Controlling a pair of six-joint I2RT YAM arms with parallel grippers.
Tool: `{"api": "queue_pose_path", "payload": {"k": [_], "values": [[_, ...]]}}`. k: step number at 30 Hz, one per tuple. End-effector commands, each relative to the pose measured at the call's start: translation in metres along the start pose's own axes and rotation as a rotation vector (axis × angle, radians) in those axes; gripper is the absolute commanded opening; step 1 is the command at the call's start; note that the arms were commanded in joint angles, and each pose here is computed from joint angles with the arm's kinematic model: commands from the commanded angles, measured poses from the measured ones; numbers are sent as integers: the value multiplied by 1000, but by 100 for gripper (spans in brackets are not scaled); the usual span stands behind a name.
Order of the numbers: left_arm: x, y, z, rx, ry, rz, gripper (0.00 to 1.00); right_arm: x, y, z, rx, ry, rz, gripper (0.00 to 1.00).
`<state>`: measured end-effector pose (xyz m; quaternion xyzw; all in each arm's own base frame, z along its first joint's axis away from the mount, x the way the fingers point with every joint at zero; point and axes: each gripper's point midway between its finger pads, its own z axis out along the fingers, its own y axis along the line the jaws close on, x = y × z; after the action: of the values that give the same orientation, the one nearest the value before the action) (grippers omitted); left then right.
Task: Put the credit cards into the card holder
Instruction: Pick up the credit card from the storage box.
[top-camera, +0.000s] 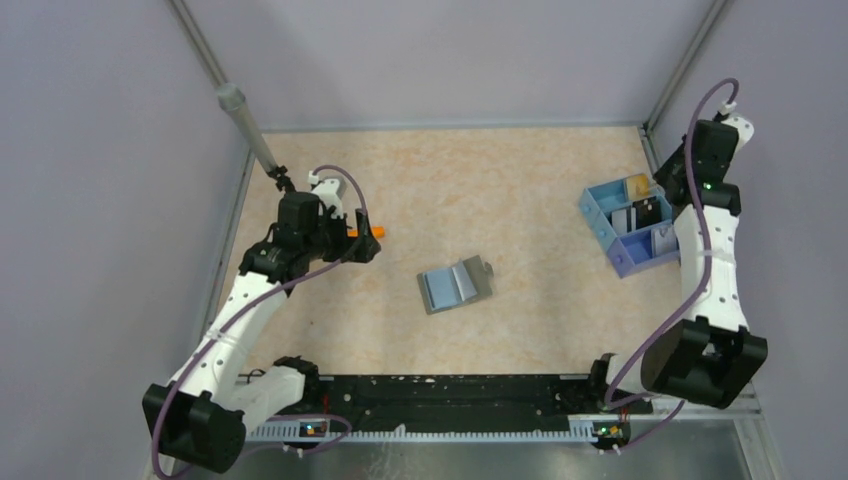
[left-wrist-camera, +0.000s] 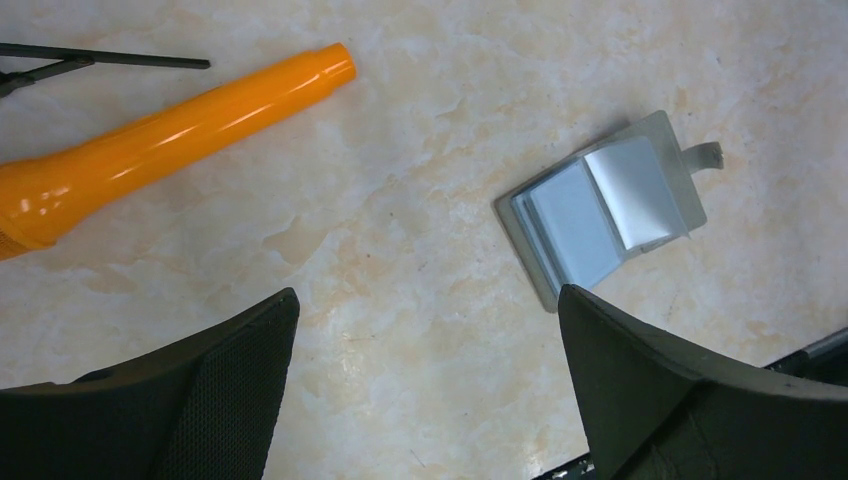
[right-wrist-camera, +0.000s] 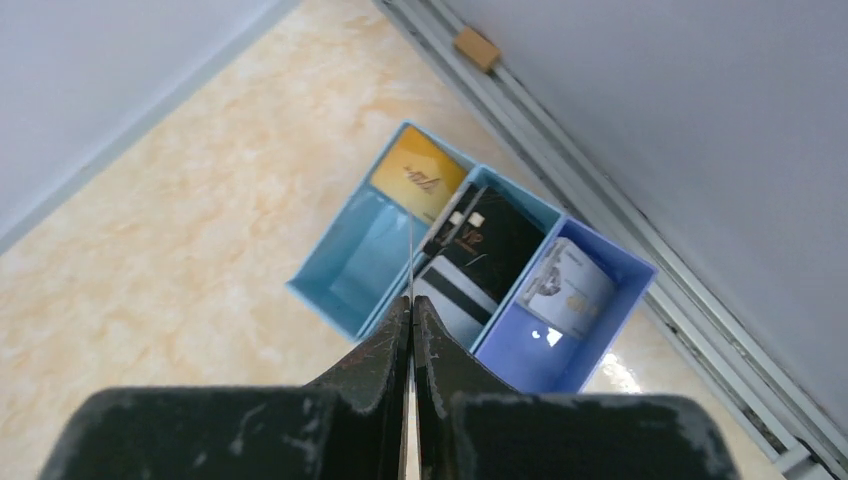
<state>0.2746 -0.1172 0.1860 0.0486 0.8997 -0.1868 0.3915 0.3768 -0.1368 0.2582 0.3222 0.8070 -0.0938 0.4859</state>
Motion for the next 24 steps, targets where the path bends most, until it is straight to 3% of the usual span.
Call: {"api": "queue_pose_path", "payload": {"k": [1, 7, 13, 19, 24], "values": [[-10, -24, -7, 133, -54, 27, 99, 12, 41, -42, -253, 59, -1, 0], [-11, -58, -15, 302, -77, -25, 98, 82, 115, -102, -600, 261, -170, 0], [5, -99, -20, 529, -45, -44, 99, 164, 182, -200, -1026, 480, -377, 0], [29, -140, -30, 721, 49, 24, 99, 227, 207, -272, -1360, 672, -475, 0], [39, -157, -30, 788, 111, 78, 99, 253, 215, -320, -1593, 784, -536, 0]]}}
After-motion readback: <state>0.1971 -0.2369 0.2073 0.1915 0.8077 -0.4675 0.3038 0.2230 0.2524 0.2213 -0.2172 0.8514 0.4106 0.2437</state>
